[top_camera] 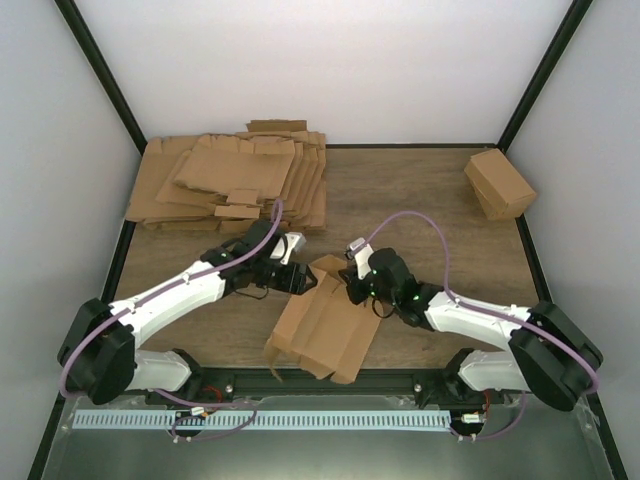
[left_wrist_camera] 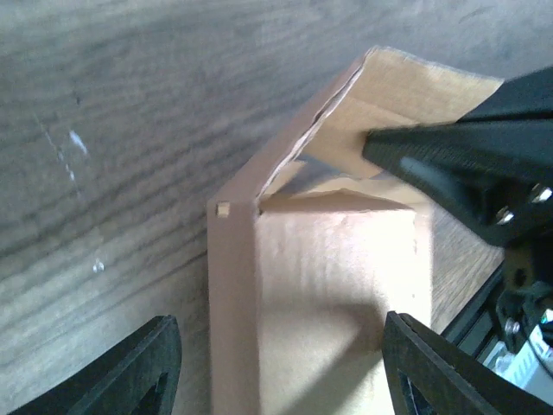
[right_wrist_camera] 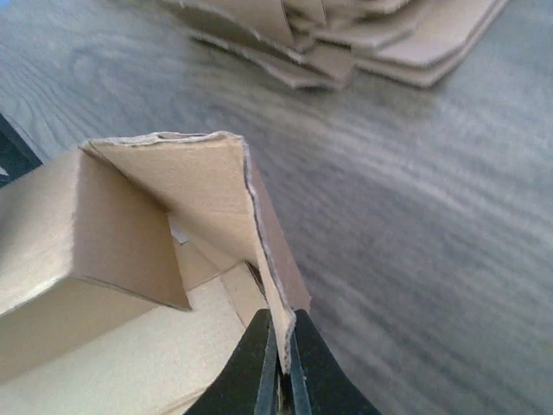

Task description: Fold the paper box

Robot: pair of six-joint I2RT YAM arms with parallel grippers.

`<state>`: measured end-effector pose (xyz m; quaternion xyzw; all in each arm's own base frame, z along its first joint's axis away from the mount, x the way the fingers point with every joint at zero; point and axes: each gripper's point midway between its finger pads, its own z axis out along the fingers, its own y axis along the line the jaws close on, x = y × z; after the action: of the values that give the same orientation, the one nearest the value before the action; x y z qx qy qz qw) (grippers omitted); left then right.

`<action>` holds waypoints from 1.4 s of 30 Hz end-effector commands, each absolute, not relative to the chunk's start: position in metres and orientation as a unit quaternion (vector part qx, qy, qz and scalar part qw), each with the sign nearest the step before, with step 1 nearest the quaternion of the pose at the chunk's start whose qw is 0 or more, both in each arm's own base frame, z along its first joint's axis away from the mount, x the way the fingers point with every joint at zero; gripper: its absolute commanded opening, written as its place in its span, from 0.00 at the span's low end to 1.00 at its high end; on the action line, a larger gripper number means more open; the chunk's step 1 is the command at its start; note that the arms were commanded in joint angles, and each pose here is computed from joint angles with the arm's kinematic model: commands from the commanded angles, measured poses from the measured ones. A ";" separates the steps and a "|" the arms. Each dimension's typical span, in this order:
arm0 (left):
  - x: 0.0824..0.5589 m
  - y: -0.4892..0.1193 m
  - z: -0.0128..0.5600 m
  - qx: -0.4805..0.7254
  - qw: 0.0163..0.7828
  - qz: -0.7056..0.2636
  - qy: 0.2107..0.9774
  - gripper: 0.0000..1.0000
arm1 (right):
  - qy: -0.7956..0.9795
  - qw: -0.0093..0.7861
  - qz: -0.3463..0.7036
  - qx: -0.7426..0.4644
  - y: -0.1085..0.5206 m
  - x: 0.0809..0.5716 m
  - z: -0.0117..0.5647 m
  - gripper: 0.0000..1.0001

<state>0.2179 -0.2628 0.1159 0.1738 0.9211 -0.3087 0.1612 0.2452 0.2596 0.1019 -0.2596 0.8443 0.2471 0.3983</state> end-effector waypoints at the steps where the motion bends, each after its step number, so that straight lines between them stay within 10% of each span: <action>1: 0.232 -0.262 0.131 0.180 0.184 -0.292 0.921 0.66 | 0.783 0.491 0.271 -0.271 0.286 0.273 0.160 0.01; 23: 0.226 -0.253 0.094 0.134 0.164 -0.299 0.930 0.63 | 0.836 0.449 0.251 -0.193 0.297 0.255 0.111 0.01; 42: 0.222 -0.249 0.080 0.152 0.141 -0.275 0.939 0.61 | 0.780 0.483 0.154 -0.368 0.291 0.248 0.112 0.07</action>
<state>0.2270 -0.2538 0.0878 0.1444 0.9335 -0.2895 0.1549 0.2459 0.2846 0.0941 -0.3350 0.8082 0.1649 0.4555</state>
